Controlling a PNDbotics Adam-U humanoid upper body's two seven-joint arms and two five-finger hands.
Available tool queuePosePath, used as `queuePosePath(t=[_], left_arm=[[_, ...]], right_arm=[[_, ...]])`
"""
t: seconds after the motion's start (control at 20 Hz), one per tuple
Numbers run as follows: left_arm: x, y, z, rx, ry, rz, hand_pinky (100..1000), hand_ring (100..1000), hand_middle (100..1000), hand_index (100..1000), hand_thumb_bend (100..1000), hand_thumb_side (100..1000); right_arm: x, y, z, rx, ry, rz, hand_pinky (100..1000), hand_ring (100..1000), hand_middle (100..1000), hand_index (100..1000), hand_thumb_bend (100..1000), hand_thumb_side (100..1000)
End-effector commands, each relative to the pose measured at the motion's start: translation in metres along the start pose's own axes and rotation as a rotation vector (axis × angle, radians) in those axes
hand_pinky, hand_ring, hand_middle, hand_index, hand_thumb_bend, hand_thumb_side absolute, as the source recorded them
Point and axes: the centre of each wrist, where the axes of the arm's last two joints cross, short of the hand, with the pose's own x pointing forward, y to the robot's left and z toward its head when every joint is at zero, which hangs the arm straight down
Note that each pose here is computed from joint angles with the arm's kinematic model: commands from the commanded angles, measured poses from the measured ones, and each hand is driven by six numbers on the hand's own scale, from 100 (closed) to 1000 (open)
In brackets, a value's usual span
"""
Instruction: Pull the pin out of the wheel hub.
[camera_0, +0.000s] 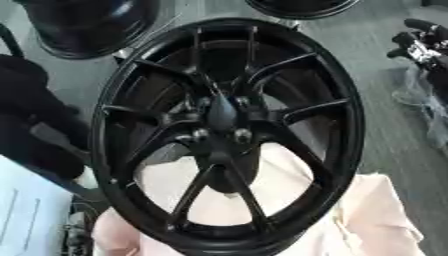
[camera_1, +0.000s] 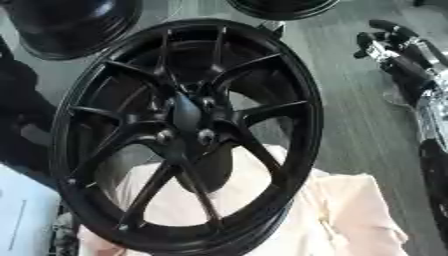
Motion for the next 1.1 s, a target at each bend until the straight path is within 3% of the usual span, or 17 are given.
queuePosePath(t=[0.05,0.35,0.45,0.5,0.55,0.65,0.7,0.85,0.95,1.1], left_arm=[[-0.001,0.017,0.018,0.02,0.064,-0.047,930,895,839,958,447,676],[0.0,0.018,0.016,0.049,0.051,-0.023,916,885,824,946,405,604],[0.0,0.018,0.015,0.1,0.027,0.013,897,868,805,935,226,529],[-0.001,0.02,0.016,0.157,0.019,0.041,863,836,780,922,105,381],[0.0,0.02,0.016,0.229,0.012,0.072,858,831,764,907,100,363],[0.001,0.016,0.013,0.43,-0.026,0.191,815,796,716,830,100,420],[0.002,0.012,0.01,0.536,-0.052,0.274,798,783,700,803,100,531],[0.016,-0.011,-0.01,0.797,-0.143,0.581,772,767,679,775,100,566],[0.03,-0.02,-0.018,0.886,-0.173,0.718,771,766,678,774,100,567],[0.042,-0.021,-0.019,0.918,-0.176,0.77,771,766,678,774,100,567]], right_arm=[[0.015,-0.011,-0.003,-0.009,-0.033,0.034,955,645,678,872,360,372],[0.016,-0.011,-0.004,-0.008,-0.034,0.032,956,645,679,872,358,373],[0.016,-0.011,-0.004,-0.007,-0.034,0.032,956,645,679,872,358,374],[0.016,-0.011,-0.004,-0.007,-0.034,0.031,956,646,679,872,360,376],[0.016,-0.011,-0.004,-0.007,-0.035,0.031,956,646,679,872,358,373],[0.016,-0.011,-0.004,-0.009,-0.036,0.028,956,646,679,872,359,371],[0.016,-0.01,-0.004,-0.01,-0.037,0.027,956,646,679,872,360,370],[0.016,-0.01,-0.004,-0.013,-0.039,0.021,956,646,679,872,360,368],[0.016,-0.009,-0.005,-0.013,-0.041,0.017,956,646,679,872,360,368],[0.016,-0.009,-0.005,-0.013,-0.042,0.015,956,646,679,872,360,368]])
